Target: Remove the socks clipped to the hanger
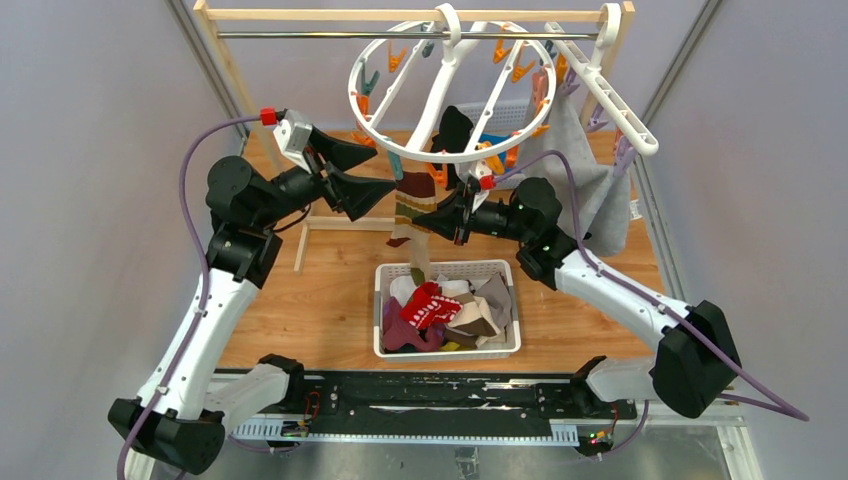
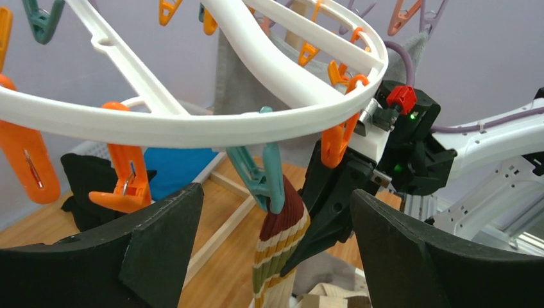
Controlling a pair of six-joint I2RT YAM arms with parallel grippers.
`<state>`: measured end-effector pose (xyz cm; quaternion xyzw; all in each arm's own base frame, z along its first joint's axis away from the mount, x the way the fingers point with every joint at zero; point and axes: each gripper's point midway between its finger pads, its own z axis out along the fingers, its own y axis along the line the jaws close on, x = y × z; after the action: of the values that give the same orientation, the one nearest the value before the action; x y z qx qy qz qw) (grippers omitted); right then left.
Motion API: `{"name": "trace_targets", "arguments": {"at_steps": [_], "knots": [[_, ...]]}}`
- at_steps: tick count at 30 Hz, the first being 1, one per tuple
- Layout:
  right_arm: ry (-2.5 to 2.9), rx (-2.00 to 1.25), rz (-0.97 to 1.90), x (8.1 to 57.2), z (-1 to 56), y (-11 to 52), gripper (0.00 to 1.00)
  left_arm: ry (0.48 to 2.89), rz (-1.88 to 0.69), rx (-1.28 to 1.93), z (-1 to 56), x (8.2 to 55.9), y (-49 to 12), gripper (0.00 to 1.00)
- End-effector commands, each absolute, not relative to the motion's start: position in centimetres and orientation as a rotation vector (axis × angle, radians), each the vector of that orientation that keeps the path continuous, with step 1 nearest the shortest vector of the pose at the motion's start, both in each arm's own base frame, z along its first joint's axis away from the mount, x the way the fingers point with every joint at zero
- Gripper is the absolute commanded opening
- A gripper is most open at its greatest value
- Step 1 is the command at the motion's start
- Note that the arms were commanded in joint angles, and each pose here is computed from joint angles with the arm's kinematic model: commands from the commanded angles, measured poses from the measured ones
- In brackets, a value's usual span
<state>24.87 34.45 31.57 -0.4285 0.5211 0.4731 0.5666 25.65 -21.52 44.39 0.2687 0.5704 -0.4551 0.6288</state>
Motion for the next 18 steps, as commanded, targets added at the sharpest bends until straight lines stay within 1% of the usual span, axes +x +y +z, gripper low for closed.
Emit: {"name": "trace_targets", "arguments": {"at_steps": [1, 6, 13, 18], "knots": [[1.169, -1.028, 1.106, 24.5, 33.7, 33.9, 0.0, 1.288, -1.004, 0.715, 44.2, 24.1, -21.0, 0.92], [1.166, -1.041, 1.117, 24.2, 34.0, 34.0, 0.0, 1.298, -0.978, 0.7, 44.0, 24.5, -20.6, 0.93], [1.167, -1.047, 1.139, 24.1, 34.5, 34.2, 0.0, 1.283, -1.078, 0.644, 44.9, 26.2, -21.7, 0.86], [1.172, -1.05, 1.139, 24.0, 34.3, 34.2, 0.0, 1.28, -1.081, 0.653, 44.9, 26.7, -22.7, 0.85]]}}
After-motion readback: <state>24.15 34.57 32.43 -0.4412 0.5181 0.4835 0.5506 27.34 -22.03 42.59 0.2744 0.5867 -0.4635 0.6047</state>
